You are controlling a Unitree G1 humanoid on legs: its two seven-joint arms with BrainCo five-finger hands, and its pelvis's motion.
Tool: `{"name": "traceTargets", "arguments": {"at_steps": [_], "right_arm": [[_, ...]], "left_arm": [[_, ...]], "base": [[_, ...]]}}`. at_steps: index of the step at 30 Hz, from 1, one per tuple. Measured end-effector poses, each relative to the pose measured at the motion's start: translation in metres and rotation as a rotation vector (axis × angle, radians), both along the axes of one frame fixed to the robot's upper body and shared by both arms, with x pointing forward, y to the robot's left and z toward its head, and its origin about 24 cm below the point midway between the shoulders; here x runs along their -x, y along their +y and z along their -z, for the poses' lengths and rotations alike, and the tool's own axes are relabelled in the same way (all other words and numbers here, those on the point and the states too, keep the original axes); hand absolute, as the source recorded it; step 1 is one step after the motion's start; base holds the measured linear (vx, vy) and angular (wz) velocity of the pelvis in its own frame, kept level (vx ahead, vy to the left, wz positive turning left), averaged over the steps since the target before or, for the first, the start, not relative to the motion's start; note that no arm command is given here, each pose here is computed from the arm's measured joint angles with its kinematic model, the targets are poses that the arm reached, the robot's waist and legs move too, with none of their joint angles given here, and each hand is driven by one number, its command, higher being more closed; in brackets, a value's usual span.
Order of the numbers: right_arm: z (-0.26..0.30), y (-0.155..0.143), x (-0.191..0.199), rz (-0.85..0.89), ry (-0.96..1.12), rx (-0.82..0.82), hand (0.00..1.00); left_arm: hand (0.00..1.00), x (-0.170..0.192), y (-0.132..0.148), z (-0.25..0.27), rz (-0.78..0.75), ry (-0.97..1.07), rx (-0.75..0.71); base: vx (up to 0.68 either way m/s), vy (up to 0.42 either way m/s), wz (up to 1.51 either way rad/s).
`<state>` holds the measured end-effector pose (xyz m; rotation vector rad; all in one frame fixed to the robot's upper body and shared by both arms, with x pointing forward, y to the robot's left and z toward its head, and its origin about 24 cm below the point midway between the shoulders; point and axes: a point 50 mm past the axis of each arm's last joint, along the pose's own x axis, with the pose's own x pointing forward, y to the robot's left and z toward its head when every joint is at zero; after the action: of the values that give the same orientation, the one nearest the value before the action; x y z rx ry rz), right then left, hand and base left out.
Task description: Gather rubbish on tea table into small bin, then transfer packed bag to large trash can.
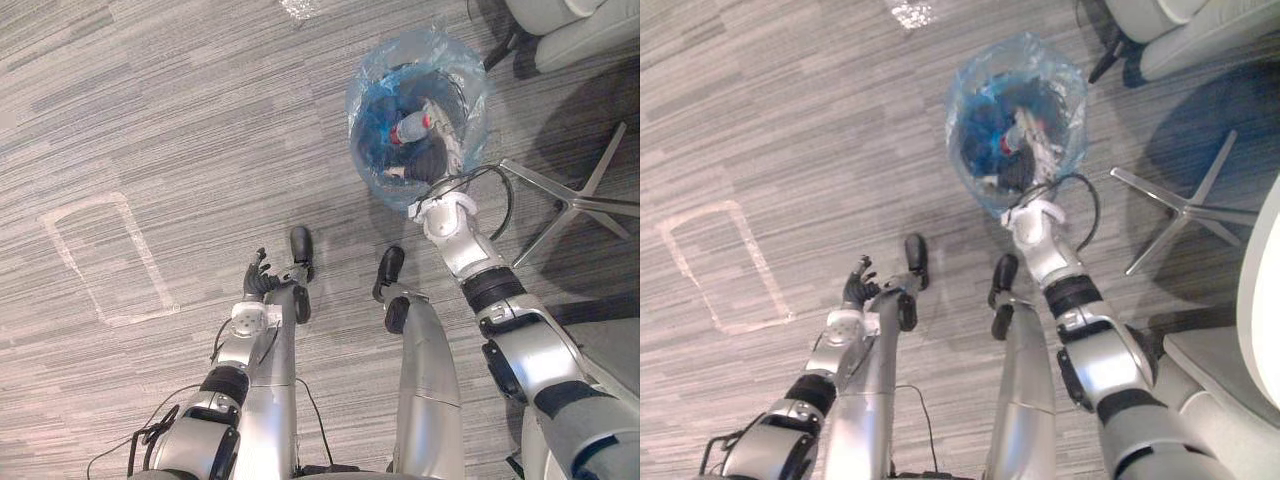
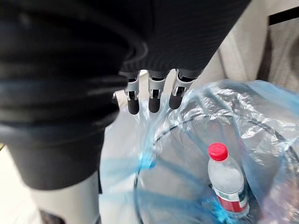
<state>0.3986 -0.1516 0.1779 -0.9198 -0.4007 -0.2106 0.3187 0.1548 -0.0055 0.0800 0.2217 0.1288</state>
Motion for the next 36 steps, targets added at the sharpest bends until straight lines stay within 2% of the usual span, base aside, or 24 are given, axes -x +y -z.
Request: {"name": "traceTargets", "arguments": {"at_steps": [4, 9, 10, 18, 25, 30, 36], "right_arm": [[0.024, -0.002, -0.003, 0.045, 0.107, 0.036, 0.00], [0.023, -0.009, -0.010, 0.098, 0.156, 0.079, 0.00], [0.021, -0.009, -0.011, 0.101, 0.154, 0.079, 1.00], [0.016, -0.014, -0.016, 0.135, 0.180, 0.065, 1.00], [0.010, -0.013, -0.016, 0.123, 0.161, -0.034, 1.00], [0.009, -0.003, -0.012, 0.072, 0.125, -0.073, 1.00], [0.032, 0.019, 0.001, -0.006, 0.141, -0.131, 1.00]], "left_arm": [[0.00, -0.002, 0.001, 0.000, -0.017, 0.003, -0.007], [0.00, -0.011, 0.000, -0.014, -0.013, -0.051, -0.005], [0.00, -0.013, 0.000, -0.016, -0.015, -0.057, 0.000], [0.00, -0.021, -0.004, -0.028, -0.016, -0.098, 0.028], [0.00, -0.025, 0.003, -0.033, -0.046, -0.115, 0.044], [0.00, -0.024, 0.000, -0.031, -0.041, -0.101, 0.047], [0.00, -0.018, -0.010, -0.020, -0.025, -0.055, 0.065]], "base": [[-0.01, -0.012, 0.08], [-0.02, -0.003, 0.13], [-0.02, -0.001, 0.21], [-0.04, -0.008, 0.21], [-0.05, 0.003, -0.04], [-0.05, -0.006, -0.07], [-0.05, -0.008, -0.16]]}}
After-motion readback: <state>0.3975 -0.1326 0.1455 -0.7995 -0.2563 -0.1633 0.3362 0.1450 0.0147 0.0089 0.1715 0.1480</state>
